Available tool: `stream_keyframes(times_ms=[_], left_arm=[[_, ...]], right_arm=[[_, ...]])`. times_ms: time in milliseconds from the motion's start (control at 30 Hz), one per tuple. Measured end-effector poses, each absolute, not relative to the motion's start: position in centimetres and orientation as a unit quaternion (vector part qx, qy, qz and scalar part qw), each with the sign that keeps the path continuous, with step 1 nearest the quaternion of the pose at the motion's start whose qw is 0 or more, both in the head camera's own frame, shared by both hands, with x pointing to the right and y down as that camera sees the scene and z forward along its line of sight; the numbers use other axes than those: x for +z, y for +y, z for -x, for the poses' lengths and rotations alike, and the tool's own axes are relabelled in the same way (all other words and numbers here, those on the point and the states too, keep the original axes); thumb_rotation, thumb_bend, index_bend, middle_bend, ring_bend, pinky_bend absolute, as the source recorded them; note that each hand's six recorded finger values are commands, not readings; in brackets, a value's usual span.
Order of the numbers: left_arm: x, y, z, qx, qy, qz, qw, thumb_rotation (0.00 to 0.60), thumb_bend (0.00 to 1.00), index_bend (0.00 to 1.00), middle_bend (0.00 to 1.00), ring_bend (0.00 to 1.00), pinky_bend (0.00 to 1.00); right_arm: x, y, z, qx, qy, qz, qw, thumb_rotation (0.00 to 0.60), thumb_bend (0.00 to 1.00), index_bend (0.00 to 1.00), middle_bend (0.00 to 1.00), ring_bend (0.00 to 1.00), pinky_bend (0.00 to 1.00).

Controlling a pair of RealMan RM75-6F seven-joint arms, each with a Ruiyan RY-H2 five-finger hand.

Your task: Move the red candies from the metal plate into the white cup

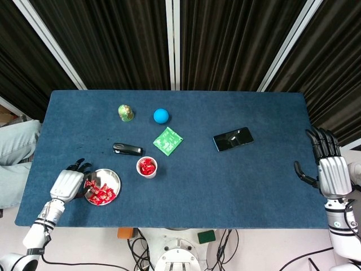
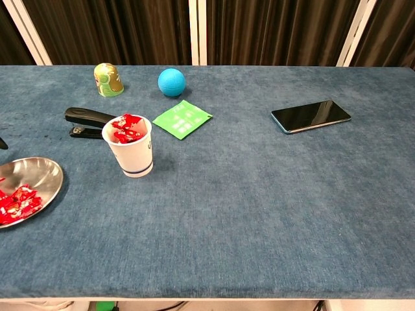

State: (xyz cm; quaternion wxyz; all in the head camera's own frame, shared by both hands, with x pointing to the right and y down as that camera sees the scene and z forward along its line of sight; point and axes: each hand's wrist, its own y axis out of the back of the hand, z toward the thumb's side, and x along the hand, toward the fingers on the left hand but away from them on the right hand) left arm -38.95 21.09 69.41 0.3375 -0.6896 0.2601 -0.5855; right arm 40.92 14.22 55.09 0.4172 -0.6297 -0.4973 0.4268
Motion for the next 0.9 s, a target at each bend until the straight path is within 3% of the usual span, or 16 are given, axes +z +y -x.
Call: stream_keyframes(times_ms=[333, 567, 900], left_arm=[[65.7, 18.2, 37.9, -0.531, 0.334, 0.705, 0.332, 0.6, 0.35, 0.57, 0.23, 0.07, 0.28], [62.0, 14.9, 33.9, -0.453, 0.359, 0.735, 0.355, 0.6, 0.35, 0.57, 0.24, 0.07, 0.28], [62.7, 12.6, 26.1, -0.386, 0.34, 0.779, 0.358, 0.6, 0.35, 0.57, 0.24, 0.07, 0.28]], right_arm=[[55.2, 14.2, -41.0, 0.427, -0.498, 0.629, 0.416, 0.6, 0.38, 0.0, 0.0, 0.0, 0.0], [55.3, 14.3, -40.8, 0.426, -0.497, 0.632, 0.415, 0.6, 0.38, 0.0, 0.0, 0.0, 0.0], [55.1, 14.3, -41.1, 0.426, -0.501, 0.629, 0.415, 0.6, 0.38, 0.0, 0.0, 0.0, 0.0]])
